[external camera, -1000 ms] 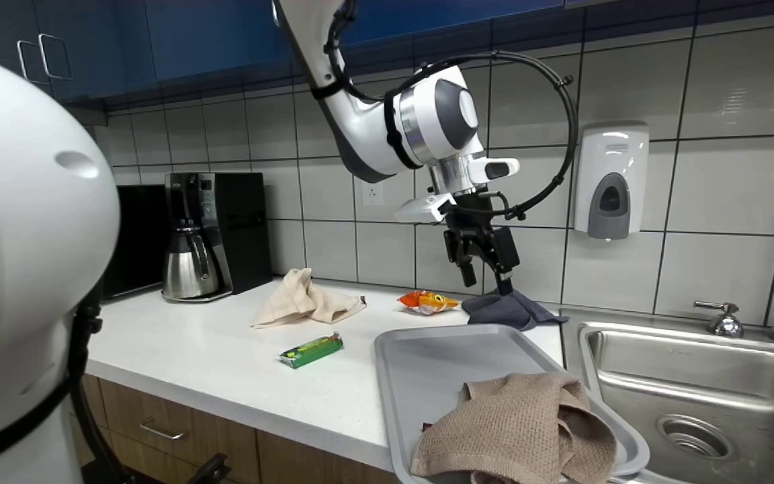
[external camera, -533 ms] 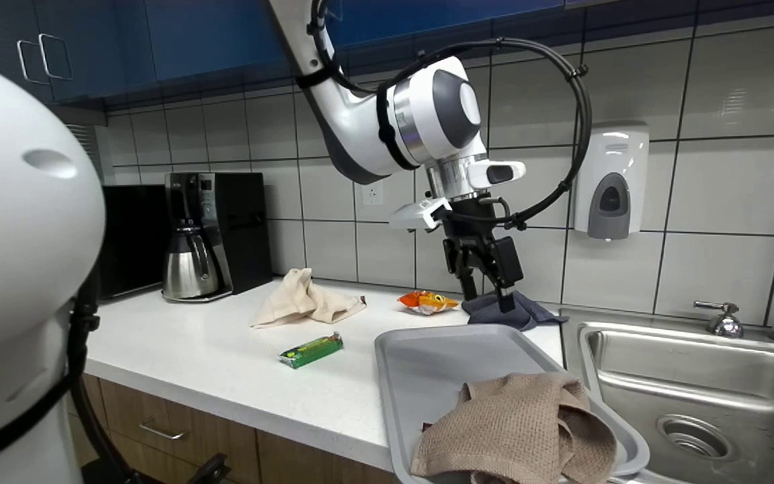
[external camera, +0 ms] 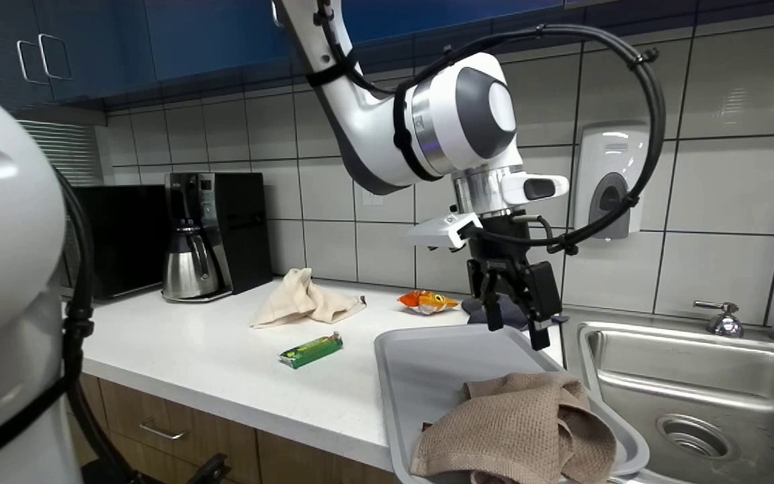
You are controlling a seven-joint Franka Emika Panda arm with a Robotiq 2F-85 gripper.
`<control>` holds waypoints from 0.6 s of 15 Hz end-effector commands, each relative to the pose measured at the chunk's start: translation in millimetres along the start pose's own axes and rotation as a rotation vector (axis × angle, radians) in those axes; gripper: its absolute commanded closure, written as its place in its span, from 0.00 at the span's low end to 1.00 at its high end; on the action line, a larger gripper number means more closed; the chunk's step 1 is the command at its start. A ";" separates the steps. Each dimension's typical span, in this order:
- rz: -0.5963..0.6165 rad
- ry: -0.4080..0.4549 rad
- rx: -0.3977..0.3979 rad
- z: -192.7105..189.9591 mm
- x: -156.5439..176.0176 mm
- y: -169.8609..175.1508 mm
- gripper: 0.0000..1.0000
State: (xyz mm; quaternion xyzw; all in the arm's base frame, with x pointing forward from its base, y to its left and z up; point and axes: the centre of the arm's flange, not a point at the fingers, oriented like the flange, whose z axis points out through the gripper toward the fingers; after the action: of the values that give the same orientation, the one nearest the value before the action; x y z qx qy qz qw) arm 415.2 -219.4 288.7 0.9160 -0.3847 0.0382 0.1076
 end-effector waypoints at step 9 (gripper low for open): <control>-0.017 -0.034 0.020 35.2 2.5 49.3 0.00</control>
State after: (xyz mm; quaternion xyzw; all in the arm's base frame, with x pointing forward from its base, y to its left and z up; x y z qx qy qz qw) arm 383.9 -254.2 272.7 0.9172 -0.3841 0.0214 0.1037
